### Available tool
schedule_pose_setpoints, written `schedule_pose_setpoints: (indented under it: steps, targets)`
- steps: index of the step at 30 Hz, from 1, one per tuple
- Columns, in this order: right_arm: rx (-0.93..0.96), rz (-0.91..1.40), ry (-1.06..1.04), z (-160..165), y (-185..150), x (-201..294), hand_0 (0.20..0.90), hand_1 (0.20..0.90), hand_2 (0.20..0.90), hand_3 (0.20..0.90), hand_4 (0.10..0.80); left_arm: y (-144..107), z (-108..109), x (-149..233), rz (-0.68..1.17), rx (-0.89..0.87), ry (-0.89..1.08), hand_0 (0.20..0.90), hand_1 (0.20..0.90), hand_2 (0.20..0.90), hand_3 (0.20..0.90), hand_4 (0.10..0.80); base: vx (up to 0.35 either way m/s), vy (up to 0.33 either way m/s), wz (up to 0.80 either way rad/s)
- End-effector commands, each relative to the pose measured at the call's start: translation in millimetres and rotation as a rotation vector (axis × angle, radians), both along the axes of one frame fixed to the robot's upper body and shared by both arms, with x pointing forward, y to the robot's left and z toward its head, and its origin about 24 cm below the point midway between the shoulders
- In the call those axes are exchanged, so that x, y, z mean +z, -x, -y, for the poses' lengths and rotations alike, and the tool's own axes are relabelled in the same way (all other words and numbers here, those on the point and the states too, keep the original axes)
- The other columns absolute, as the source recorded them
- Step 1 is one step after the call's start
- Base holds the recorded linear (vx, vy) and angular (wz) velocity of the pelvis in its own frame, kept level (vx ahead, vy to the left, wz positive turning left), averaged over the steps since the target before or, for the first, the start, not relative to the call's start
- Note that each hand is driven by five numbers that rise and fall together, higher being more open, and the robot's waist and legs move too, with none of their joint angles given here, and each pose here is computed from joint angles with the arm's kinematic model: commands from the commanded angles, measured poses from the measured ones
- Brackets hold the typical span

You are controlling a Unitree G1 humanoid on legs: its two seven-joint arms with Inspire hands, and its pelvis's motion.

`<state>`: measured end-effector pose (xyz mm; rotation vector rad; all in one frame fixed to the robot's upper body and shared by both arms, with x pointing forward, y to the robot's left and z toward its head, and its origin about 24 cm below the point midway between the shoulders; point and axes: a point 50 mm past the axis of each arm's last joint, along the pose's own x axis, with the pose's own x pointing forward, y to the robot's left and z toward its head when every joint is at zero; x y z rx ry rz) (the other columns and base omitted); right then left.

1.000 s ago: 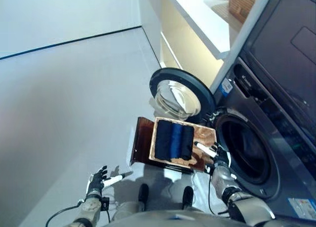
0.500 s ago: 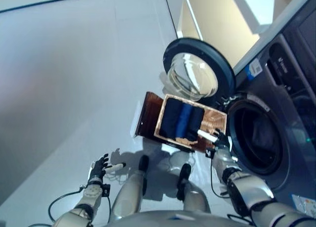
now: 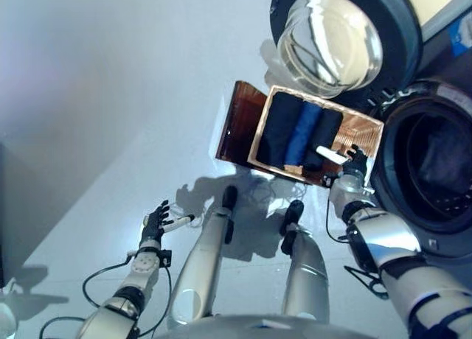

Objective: Pick up the clothes and place them into the washing machine

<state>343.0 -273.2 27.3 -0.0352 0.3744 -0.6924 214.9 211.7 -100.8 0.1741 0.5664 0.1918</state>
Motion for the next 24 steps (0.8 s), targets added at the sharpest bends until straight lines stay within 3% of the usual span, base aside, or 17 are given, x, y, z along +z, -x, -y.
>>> schedule_pose_setpoints:
  steps: [1,11,12,13,24]
  targets:
    - [-0.162,0.166,0.087,49,-4,53,0.900,0.900,0.900,0.900,0.800,-3,-7,10,0.086,0.019,-0.019,0.900,0.900,0.900,0.900,0.800,0.043,0.044,0.10]
    - [-0.243,0.311,0.076,66,-12,99,0.900,0.900,0.900,0.900,0.800,-18,5,24,0.182,-0.015,0.010,0.900,0.900,0.900,0.900,0.800,0.018,0.017,0.17]
    - [-0.254,0.346,0.075,70,-13,110,0.856,0.856,0.856,0.856,0.769,-19,7,26,0.196,-0.023,0.022,0.900,0.900,0.900,0.900,0.800,0.007,0.017,0.13]
    - [-0.254,0.346,0.075,71,-13,110,0.900,0.900,0.900,0.900,0.800,-19,8,26,0.196,-0.023,0.022,0.900,0.900,0.900,0.900,0.800,0.016,0.028,0.15]
    - [-0.263,0.354,0.059,67,-17,115,0.900,0.900,0.900,0.900,0.800,-22,13,23,0.179,-0.025,0.017,0.900,0.900,0.900,0.900,0.800,0.008,0.010,0.04]
